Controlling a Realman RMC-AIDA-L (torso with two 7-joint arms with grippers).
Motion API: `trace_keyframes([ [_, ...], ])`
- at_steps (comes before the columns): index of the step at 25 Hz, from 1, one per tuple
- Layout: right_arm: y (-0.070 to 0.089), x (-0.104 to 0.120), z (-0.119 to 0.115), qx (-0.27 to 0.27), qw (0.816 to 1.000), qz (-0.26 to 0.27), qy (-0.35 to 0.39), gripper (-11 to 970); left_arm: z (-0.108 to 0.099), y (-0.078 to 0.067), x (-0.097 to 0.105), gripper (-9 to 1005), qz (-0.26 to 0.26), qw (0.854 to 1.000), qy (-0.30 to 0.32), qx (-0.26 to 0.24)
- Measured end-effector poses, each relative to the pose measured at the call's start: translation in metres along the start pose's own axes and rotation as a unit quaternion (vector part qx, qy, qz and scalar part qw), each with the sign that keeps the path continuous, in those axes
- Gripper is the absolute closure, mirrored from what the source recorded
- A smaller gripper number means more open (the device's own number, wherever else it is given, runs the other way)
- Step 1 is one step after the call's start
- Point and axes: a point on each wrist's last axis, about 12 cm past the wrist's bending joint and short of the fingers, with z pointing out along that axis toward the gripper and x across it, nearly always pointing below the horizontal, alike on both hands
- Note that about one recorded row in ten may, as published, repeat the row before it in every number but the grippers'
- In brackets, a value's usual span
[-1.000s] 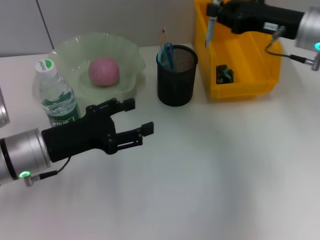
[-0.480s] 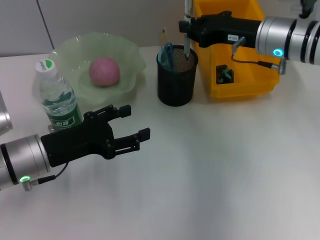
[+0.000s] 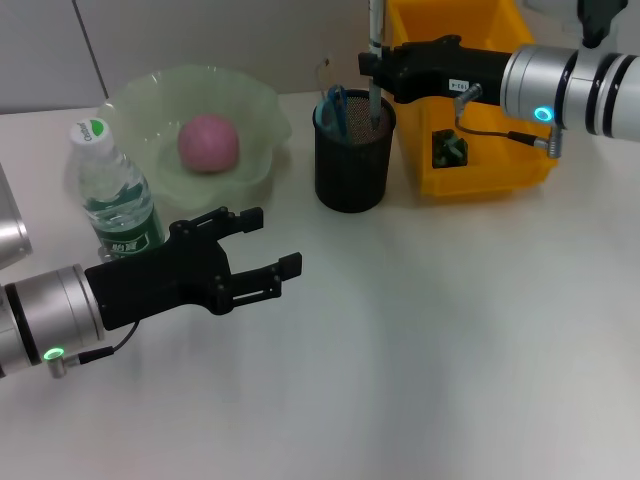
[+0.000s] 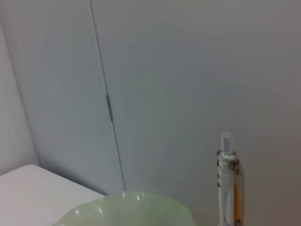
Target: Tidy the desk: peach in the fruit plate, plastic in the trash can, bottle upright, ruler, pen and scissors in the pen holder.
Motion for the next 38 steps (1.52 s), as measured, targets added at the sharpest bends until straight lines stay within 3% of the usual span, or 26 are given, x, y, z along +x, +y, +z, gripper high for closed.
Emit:
trace_keyframes([
  [22,0.0072,0.0013,0.0068,-0.017,1.000,-0.010,0.016,811,-0.0003,0.0015,-0.0020,167,0.000,1.000,0.000,0.000],
  [33,0.0051,-0.0027,0.0054,-0.010,1.000,-0.007,0.010,351,0.0000,0.0017,-0.0035,167,0.001,1.000,-0.001,0.003],
  [38,0.0015,-0.0063,-0.0018,-0.005,1.000,0.010,-0.016,249,-0.0001,0.0018,-0.0037,167,0.001,1.000,-0.001,0.003],
])
